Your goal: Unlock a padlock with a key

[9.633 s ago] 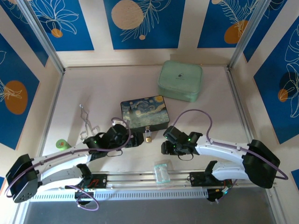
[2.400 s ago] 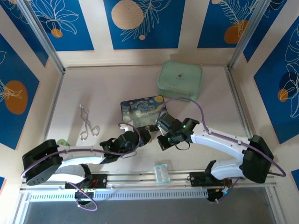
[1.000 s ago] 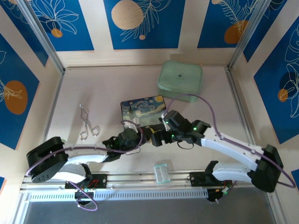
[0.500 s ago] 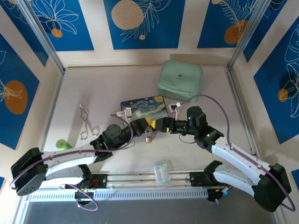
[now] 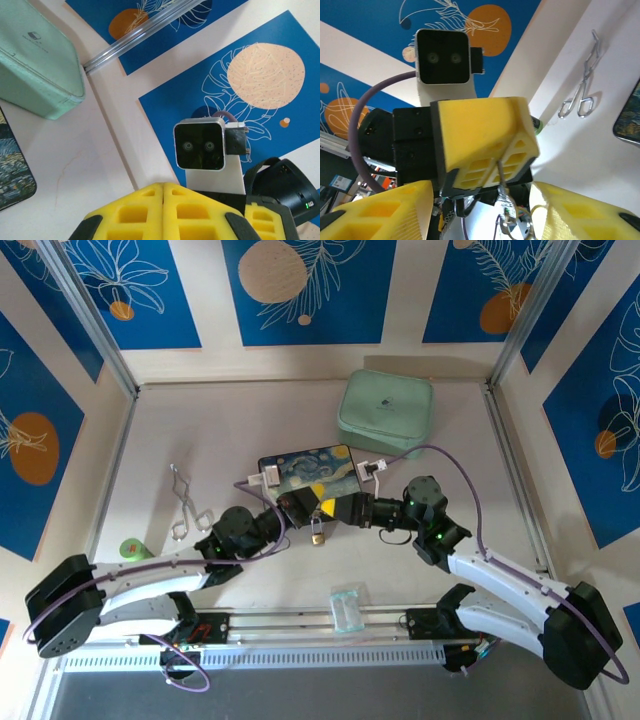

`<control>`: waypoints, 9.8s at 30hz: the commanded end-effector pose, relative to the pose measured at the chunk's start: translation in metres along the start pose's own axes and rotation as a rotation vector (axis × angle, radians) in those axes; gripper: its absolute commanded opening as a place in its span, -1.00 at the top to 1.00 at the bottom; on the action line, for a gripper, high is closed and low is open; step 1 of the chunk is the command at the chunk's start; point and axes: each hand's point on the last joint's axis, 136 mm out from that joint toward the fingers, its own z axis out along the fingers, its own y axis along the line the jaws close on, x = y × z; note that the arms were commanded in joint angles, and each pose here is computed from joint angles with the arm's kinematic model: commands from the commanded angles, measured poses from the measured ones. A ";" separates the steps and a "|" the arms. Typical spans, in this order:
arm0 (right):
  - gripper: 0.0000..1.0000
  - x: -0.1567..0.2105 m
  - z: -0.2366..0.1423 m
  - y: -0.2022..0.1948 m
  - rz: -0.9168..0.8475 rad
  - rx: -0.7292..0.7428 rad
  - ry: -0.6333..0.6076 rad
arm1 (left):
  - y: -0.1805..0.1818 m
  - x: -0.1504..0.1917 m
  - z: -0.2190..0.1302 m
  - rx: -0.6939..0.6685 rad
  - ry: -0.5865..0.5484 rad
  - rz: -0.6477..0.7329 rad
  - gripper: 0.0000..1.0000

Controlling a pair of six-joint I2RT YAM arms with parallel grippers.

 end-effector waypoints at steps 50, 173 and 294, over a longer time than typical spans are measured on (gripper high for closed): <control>1.00 -0.015 -0.008 -0.034 0.079 0.042 -0.101 | 0.015 -0.011 0.005 -0.026 -0.090 -0.046 0.59; 1.00 0.088 -0.053 -0.199 0.663 0.391 0.157 | 0.203 0.118 0.008 -0.556 0.104 -0.184 1.00; 1.00 0.044 -0.054 -0.199 0.618 0.317 0.077 | 0.182 0.092 0.050 -0.655 0.082 -0.189 1.00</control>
